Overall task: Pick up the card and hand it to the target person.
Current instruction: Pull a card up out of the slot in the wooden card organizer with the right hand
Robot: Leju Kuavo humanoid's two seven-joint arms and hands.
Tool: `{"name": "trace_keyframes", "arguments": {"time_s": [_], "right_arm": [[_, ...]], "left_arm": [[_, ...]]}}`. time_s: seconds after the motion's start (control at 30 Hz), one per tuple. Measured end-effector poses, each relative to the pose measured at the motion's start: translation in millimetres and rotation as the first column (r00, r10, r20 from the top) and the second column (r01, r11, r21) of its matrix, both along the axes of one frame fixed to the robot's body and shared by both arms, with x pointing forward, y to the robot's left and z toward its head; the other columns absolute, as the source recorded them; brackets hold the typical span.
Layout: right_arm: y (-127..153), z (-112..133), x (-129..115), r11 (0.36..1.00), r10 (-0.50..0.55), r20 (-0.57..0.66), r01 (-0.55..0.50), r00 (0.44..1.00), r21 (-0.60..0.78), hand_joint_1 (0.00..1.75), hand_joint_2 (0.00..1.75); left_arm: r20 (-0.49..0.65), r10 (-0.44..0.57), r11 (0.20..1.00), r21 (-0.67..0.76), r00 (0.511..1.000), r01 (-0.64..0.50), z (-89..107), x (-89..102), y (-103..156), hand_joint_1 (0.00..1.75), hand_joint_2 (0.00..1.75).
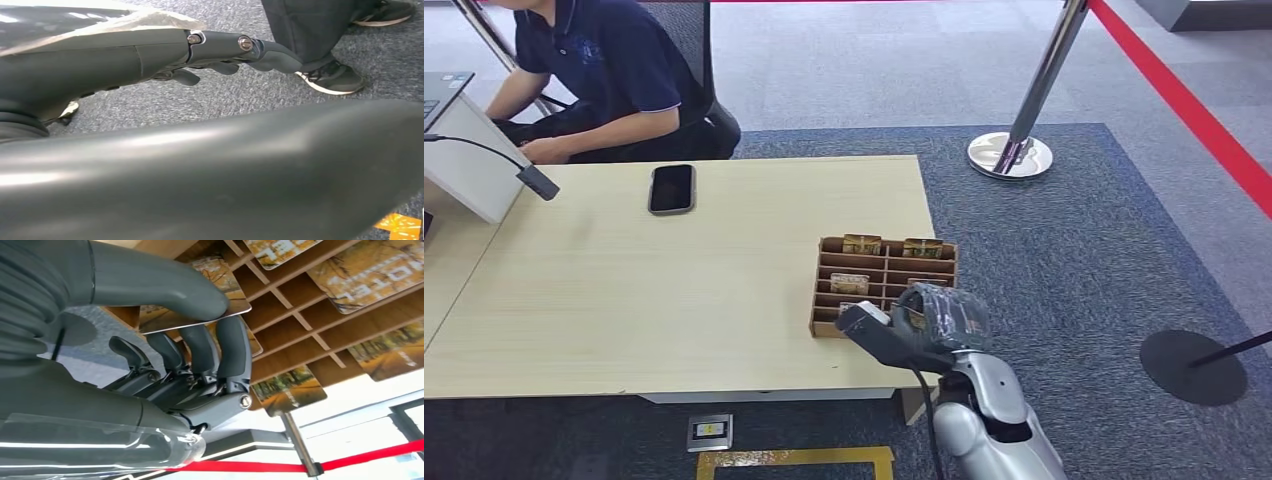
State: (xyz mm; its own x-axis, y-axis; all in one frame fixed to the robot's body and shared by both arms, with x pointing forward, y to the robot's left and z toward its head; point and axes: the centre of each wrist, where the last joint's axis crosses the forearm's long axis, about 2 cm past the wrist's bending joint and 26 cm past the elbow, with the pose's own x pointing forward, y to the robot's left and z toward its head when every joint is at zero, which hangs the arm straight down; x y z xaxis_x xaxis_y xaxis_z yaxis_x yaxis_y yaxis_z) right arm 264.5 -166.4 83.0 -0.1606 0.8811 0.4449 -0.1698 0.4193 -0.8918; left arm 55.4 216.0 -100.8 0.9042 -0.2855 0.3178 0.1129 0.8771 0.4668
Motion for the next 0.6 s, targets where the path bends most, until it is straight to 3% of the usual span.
{"name": "trace_keyframes", "arguments": {"time_s": [0.23, 0.6], "right_arm": [[-4, 26, 6, 0.998, 0.034, 0.090, -0.039, 0.995, 0.059, 1.39, 1.75], [10, 61, 49, 0.985, 0.146, 0.179, -0.161, 0.973, 0.069, 1.30, 1.75]], "left_arm": [[-0.003, 0.010, 1.000, 0.005, 1.000, -0.010, 0.1, 0.0, 0, 0.00, 0.00], [0.006, -0.012, 1.000, 0.005, 1.000, 0.012, 0.3, 1.7, 0, 0.00, 0.00]]}}
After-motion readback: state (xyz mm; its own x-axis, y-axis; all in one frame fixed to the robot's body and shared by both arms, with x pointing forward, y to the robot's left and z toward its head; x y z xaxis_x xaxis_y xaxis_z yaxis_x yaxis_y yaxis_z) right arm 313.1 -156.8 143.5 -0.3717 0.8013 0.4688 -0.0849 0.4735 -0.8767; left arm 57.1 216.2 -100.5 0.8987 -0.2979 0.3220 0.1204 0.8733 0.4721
